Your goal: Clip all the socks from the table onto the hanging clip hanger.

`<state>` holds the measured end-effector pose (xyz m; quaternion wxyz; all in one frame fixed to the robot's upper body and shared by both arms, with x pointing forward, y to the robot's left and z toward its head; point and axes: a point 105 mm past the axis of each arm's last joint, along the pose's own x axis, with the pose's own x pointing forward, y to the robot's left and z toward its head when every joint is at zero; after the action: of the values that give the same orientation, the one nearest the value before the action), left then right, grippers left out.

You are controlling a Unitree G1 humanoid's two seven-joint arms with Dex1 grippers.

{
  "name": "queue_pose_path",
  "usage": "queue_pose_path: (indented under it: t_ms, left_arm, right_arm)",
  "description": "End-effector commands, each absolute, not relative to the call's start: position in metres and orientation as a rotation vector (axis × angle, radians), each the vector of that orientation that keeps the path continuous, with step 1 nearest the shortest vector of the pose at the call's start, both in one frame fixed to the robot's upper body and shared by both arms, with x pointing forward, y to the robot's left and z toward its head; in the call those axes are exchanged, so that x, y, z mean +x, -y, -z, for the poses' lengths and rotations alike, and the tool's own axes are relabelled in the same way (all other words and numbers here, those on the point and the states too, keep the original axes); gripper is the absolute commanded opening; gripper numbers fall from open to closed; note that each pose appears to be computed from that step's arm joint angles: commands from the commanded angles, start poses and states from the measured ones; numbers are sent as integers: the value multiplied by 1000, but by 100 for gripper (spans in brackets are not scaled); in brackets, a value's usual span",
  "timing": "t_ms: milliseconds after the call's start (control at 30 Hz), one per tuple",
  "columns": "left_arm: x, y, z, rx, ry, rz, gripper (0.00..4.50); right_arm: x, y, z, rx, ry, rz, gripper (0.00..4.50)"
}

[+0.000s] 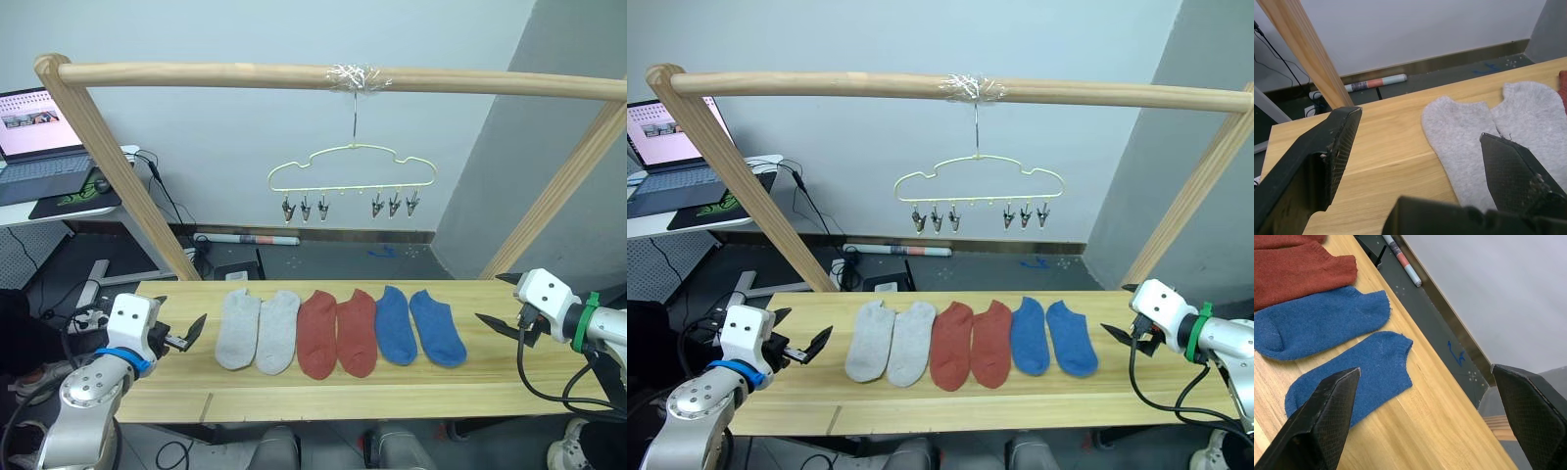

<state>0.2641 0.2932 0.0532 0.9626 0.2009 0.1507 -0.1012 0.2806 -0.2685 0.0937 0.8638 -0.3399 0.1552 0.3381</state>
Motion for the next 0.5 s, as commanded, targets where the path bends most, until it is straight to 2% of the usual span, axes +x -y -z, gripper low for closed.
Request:
queue_pose_path:
  t_ms: [33, 200, 500]
  left_arm:
    - [272, -277, -69, 402, -216, 223, 441]
    - [280, -233, -69, 340, -135, 244, 441]
    - [309, -155, -103, 206, 84, 198, 441]
  right_arm:
    - [279, 260, -111, -719, -249, -733, 450]
    - [270, 226, -114, -641, -185, -821, 450]
    - [265, 158, -138, -532, -48, -945, 450]
